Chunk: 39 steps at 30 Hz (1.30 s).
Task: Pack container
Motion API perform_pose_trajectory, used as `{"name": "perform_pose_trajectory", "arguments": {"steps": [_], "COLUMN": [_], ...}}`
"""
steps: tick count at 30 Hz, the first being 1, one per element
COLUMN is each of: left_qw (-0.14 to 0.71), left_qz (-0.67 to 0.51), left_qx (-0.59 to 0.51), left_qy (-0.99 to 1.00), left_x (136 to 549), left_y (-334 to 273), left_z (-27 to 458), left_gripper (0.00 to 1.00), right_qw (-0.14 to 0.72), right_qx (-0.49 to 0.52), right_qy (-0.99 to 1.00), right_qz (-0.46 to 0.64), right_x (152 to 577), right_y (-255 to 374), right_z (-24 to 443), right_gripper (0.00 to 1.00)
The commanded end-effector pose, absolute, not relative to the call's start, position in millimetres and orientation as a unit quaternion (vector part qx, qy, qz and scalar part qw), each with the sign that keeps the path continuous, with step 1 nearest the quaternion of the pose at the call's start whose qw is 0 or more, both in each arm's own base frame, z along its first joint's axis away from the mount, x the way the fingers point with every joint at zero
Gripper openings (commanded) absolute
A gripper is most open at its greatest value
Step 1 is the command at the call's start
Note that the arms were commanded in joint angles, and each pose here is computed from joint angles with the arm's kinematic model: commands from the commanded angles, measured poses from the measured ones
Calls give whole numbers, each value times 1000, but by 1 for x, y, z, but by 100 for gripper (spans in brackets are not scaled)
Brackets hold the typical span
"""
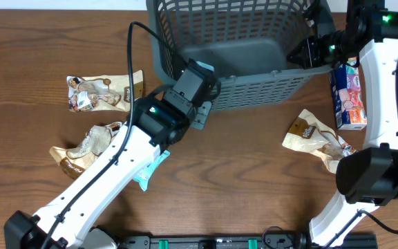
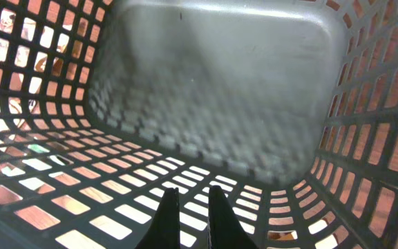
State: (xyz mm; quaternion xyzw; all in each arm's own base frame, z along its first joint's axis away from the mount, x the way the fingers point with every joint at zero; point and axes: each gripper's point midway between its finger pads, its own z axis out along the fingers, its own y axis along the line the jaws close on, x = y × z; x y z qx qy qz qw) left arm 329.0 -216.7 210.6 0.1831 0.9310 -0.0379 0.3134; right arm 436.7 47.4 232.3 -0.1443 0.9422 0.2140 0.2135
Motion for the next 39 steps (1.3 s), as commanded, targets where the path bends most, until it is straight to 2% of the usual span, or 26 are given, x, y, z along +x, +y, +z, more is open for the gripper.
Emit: {"name": "perform_pose_trajectory", "arguments": {"steps": [1,39], "left_qw": [324,328], "left_qz": [-30,-18], "left_qx": [180,184], "left_qy": [928,926], "left_x": [337,345], "left_y": [-208,-198], "left_z": [218,219], "left_gripper": [5,6], "right_qw": [210,195], "right_qx": [-149,-145], "right_qy": [944,947], "right_qz": [207,209], "right_x": [437,431], "right_y": [46,46], "right_z": [230,227], "right_gripper": [1,1]}}
